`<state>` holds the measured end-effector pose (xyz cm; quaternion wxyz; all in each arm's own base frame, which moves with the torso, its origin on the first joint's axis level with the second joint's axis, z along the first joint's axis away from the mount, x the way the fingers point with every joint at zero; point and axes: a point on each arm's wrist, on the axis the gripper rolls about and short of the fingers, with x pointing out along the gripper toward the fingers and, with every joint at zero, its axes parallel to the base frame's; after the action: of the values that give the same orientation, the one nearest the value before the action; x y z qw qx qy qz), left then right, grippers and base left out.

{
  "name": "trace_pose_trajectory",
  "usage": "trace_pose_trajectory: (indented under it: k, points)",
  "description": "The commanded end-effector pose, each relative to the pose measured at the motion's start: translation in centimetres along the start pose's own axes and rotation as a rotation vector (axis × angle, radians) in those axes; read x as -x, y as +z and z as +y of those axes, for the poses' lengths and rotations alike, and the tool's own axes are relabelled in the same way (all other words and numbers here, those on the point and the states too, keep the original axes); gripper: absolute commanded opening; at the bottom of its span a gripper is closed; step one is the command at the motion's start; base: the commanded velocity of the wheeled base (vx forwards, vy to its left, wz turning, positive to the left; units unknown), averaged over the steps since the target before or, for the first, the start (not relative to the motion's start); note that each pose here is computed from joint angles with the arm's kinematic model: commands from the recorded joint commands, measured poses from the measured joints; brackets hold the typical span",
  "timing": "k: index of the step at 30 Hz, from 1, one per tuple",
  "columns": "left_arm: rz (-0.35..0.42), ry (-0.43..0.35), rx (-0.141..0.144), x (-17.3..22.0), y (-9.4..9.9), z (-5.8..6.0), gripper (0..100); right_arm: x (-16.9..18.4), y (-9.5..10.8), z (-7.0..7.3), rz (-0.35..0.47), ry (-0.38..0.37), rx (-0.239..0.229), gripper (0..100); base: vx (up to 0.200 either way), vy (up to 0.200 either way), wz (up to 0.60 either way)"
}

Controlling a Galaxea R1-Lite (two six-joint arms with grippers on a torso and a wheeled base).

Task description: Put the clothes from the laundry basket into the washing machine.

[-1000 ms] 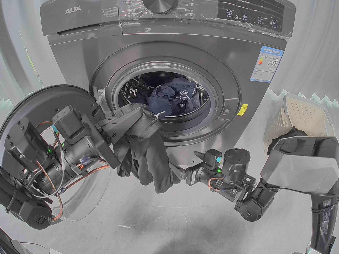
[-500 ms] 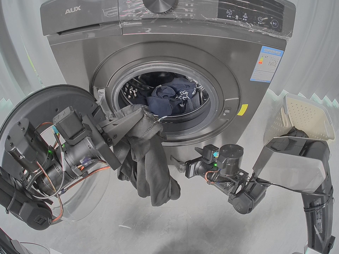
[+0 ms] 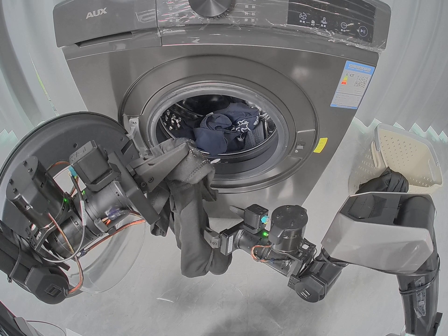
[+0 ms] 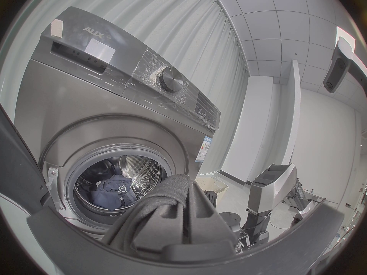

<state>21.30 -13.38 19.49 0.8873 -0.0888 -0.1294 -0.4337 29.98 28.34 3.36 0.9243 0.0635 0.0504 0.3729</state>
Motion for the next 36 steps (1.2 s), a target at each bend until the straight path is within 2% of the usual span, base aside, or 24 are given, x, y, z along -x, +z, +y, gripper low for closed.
trace_pose_trajectory:
  k: [1,14,18,30,36]
  points:
    - [-0.001,0.002,-0.001,0.0,0.0,0.1,0,0.3,0.2,1.0,-0.004,0.033,0.0,100,0.0,0.0,0.0]
    - [-0.012,0.005,-0.004,-0.1,0.3,0.2,0,1.2,-0.6,1.3,0.003,0.139,-0.016,100,0.0,0.0,0.0]
    - [-0.024,0.003,-0.009,-0.1,0.6,0.1,0,1.0,-0.5,1.1,-0.005,0.137,-0.016,100,0.0,0.0,0.0]
    - [-0.045,-0.005,-0.014,0.0,1.2,-0.1,0,-1.1,-2.8,-0.1,0.003,0.11,-0.02,100,0.0,0.0,0.0]
    - [-0.045,-0.007,-0.014,0.0,1.2,-0.2,0,-1.8,-2.5,-1.5,-0.023,0.077,-0.021,100,0.0,0.0,0.0]
